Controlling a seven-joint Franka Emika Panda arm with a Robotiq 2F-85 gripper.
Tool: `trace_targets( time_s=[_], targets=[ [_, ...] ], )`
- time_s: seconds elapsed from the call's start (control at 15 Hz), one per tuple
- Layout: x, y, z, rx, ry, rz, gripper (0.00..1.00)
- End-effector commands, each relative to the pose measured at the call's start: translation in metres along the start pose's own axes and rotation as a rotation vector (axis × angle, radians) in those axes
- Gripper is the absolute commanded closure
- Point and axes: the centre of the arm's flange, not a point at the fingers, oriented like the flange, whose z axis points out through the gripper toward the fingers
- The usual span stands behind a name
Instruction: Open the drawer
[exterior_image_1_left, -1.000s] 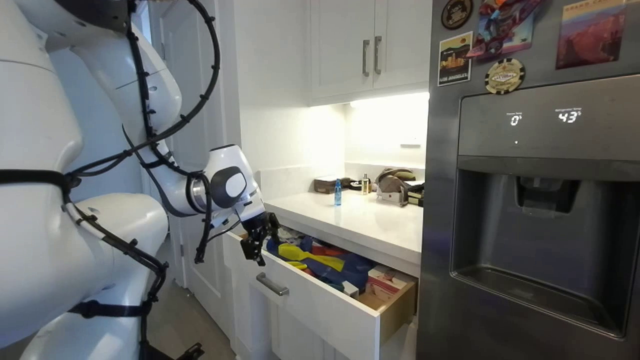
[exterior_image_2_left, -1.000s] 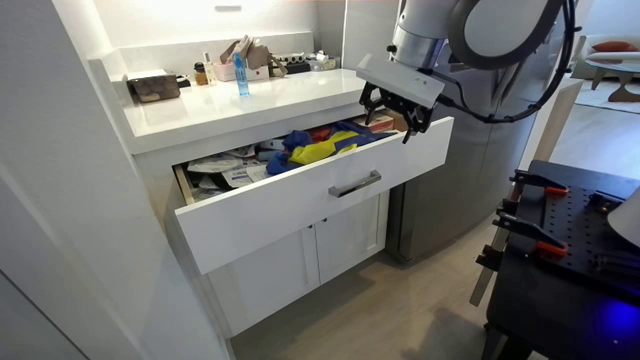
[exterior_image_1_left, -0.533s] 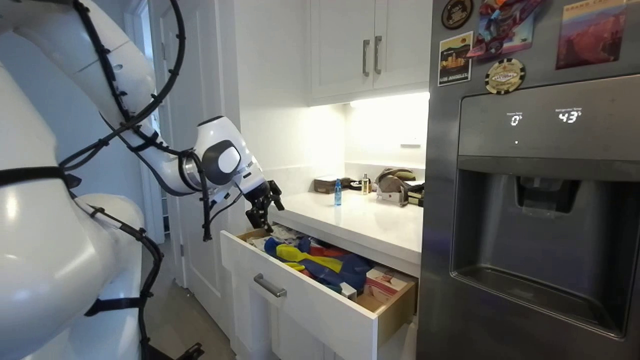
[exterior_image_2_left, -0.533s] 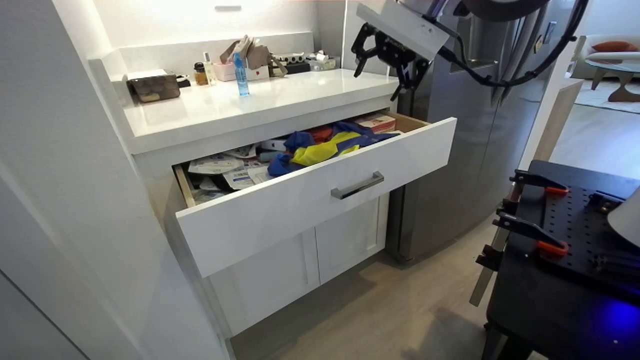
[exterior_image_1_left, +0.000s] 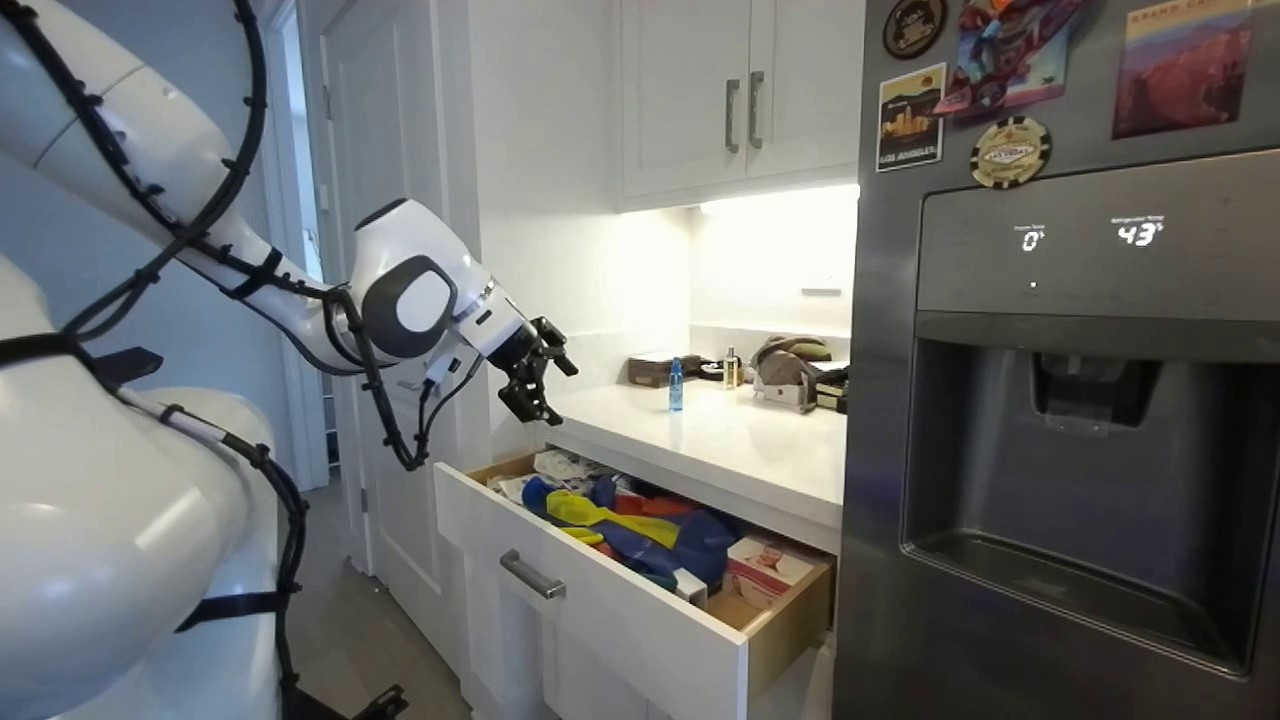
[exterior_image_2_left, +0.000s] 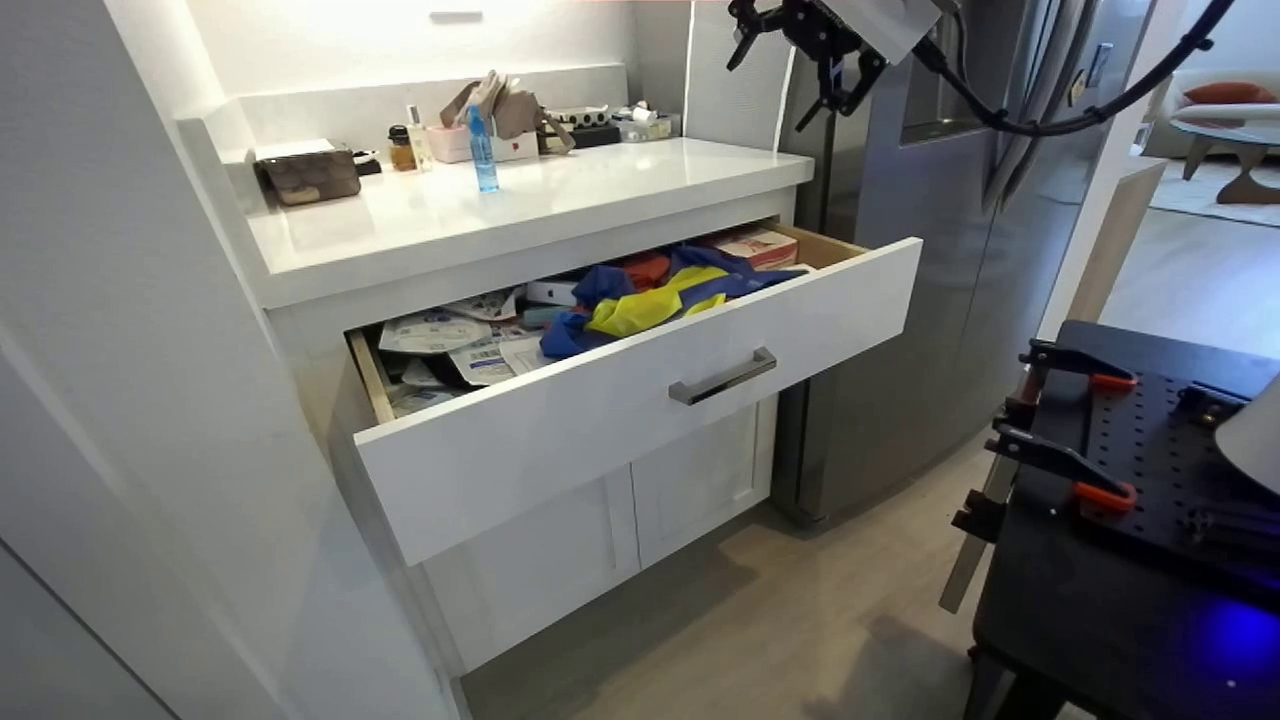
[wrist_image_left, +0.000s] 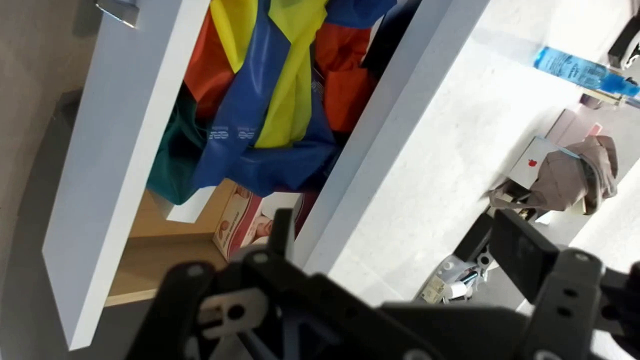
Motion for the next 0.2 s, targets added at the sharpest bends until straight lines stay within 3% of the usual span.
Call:
trace_targets(
  time_s=[0.0,0.13],
  targets=[
    [-0.0001,-0.0003,-0.0008,0.002,0.002,-0.001,0.0],
    [-0.0001,-0.0004,-0.001,0.003,0.002,-0.002,0.0]
  ],
)
